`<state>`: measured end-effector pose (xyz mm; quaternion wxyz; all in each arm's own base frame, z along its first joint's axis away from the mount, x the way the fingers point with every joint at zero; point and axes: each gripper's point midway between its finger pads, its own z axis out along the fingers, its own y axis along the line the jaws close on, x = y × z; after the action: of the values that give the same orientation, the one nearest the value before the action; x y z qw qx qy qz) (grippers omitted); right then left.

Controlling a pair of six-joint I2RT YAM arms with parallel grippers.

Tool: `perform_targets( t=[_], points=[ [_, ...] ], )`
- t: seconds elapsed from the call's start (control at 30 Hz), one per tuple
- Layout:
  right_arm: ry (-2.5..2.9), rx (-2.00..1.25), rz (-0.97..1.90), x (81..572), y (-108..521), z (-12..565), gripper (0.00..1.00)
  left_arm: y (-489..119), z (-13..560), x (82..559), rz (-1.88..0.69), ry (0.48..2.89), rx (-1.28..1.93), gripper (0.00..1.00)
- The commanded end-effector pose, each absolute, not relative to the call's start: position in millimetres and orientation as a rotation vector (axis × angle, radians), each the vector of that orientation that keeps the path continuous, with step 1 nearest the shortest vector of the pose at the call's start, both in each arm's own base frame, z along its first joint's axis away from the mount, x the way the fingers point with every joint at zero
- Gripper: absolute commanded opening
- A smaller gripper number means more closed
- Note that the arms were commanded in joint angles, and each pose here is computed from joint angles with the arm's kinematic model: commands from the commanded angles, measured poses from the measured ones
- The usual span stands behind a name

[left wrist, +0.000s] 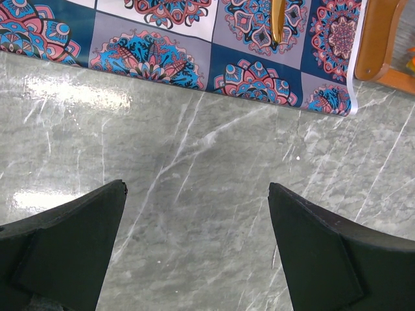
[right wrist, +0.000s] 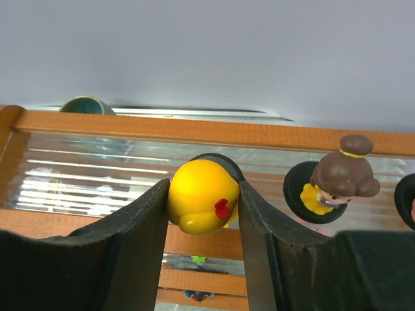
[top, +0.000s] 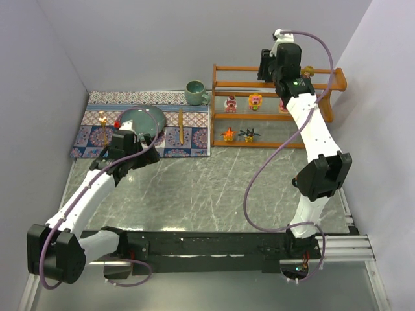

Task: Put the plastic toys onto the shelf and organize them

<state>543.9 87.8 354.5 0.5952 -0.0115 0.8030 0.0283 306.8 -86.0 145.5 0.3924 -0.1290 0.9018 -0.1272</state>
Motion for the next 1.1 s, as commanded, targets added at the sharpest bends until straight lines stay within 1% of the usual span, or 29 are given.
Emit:
perform_targets(
  t=[0.0, 0.53, 1.07],
  points=[
    [1.780, -0.024, 0.106, 550, 89, 388, 0.17, -83, 153, 312, -0.305, 2.269, -0.312, 0.97],
    [1.808, -0.009, 0.127, 558, 92, 375, 0.17, -85, 152, 312, -0.315, 2.272, -0.303, 0.97],
    [1.844, 0.002, 0.135, 557, 90, 362, 0.17, -86, 151, 313, -0.317, 2.277, -0.302, 0.97]
  ],
)
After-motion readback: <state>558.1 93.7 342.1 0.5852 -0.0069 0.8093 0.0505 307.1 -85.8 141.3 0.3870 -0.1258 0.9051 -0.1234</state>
